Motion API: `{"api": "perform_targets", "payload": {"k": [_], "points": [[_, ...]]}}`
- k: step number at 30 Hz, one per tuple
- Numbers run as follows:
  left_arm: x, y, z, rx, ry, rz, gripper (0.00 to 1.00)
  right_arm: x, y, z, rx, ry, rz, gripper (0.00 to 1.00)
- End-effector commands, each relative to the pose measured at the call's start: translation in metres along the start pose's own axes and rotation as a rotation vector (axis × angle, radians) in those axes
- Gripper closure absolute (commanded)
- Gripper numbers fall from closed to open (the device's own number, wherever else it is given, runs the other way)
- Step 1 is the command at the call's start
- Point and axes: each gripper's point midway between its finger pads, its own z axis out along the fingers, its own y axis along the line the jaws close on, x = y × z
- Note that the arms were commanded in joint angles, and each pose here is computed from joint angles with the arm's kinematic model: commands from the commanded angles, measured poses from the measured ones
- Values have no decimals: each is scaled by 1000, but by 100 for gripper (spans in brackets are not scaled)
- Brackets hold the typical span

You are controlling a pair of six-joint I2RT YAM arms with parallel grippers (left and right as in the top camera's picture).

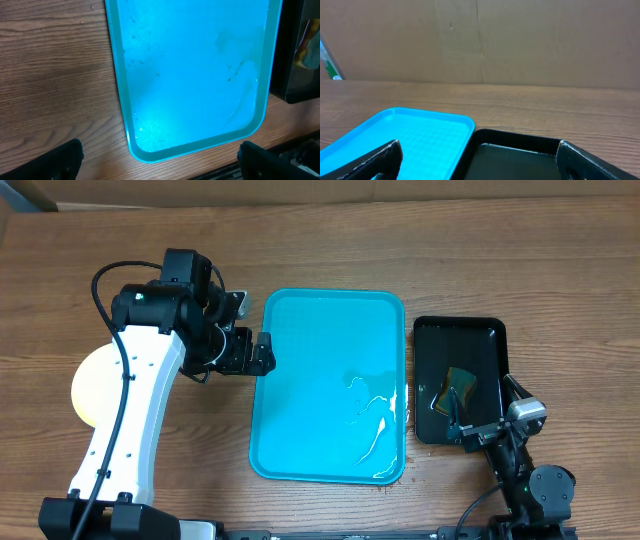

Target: Clean dirty plates on tray and stack at the side

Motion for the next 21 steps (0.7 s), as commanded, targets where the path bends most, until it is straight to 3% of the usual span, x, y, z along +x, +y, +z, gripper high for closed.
{"api": "perform_targets", "payload": {"k": [1,9,16,21], "points": [[-4,-2,-1,8,-7,-14,0,3,-2,0,10,1,-7,0],[-4,-6,-11,9,-51,2,0,3,-2,0,10,1,-7,0],[20,-44,-80,32,-302,144,0,3,-2,0,10,1,-7,0],[35,-46,-135,-31,-552,197,0,3,-2,0,10,1,-7,0]]}}
